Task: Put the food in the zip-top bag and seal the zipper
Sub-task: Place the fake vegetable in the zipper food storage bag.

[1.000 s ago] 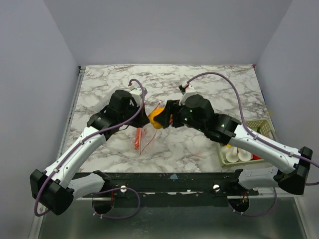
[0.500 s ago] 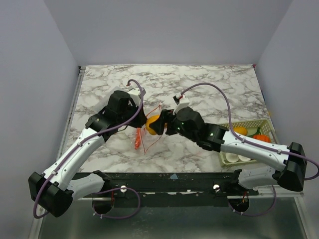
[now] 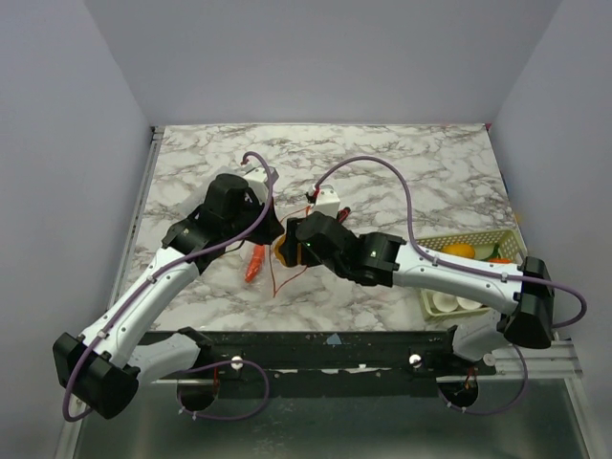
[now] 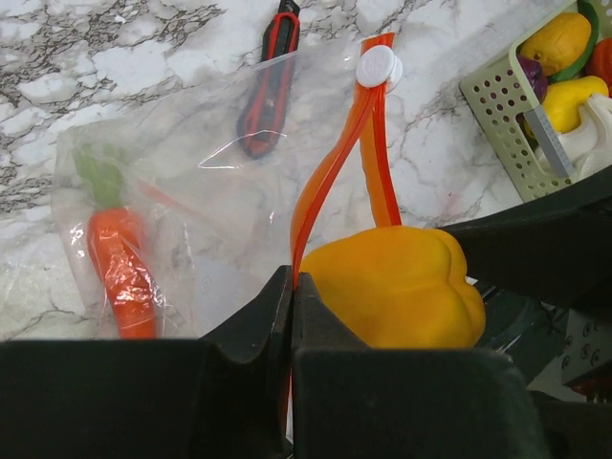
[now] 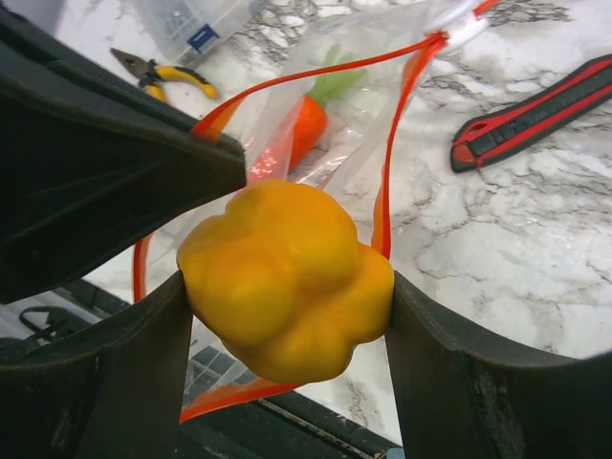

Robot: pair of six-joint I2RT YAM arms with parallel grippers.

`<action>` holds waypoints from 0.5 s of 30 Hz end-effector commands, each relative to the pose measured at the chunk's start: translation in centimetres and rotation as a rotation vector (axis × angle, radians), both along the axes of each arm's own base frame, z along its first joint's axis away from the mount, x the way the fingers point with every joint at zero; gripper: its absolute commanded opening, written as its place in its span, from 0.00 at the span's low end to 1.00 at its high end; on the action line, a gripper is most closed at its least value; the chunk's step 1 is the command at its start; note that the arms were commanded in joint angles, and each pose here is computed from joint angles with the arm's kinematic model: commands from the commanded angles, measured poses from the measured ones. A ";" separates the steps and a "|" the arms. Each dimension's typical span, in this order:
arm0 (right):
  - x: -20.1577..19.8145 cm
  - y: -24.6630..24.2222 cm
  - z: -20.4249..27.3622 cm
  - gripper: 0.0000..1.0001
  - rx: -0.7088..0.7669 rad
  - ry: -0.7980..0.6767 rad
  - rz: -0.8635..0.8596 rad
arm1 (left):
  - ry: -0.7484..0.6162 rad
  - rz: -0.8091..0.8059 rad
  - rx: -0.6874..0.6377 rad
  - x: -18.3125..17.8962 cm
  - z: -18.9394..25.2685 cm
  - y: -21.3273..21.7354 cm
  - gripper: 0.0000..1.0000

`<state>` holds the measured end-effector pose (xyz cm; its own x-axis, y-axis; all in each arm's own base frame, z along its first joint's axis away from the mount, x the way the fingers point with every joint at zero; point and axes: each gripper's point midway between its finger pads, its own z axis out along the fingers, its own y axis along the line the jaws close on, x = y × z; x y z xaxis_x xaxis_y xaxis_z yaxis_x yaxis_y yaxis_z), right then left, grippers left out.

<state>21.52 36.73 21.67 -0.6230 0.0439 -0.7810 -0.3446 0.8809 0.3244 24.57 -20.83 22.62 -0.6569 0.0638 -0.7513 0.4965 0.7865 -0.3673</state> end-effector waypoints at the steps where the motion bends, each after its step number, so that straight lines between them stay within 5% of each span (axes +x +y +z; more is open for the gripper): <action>1: 0.8 -2.0 -0.8 0.20 -0.106 -0.007 -0.085 | -0.035 0.000 -0.027 0.1 0.9 -0.1 0.00; 9: -2.5 0.9 -0.9 0.61 0.027 0.060 0.147 | -0.051 0.018 -0.034 0.2 1.2 0.3 0.00; 15: -2.3 -0.2 0.7 0.94 0.078 0.035 0.105 | -0.047 0.013 -0.036 0.2 1.1 0.2 0.00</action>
<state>19.58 36.59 19.70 -0.6737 -0.0263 -0.7385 -0.4028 0.8509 0.3371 24.57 -20.63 23.16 -0.6417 0.0470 -0.7655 0.4975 0.7851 -0.3688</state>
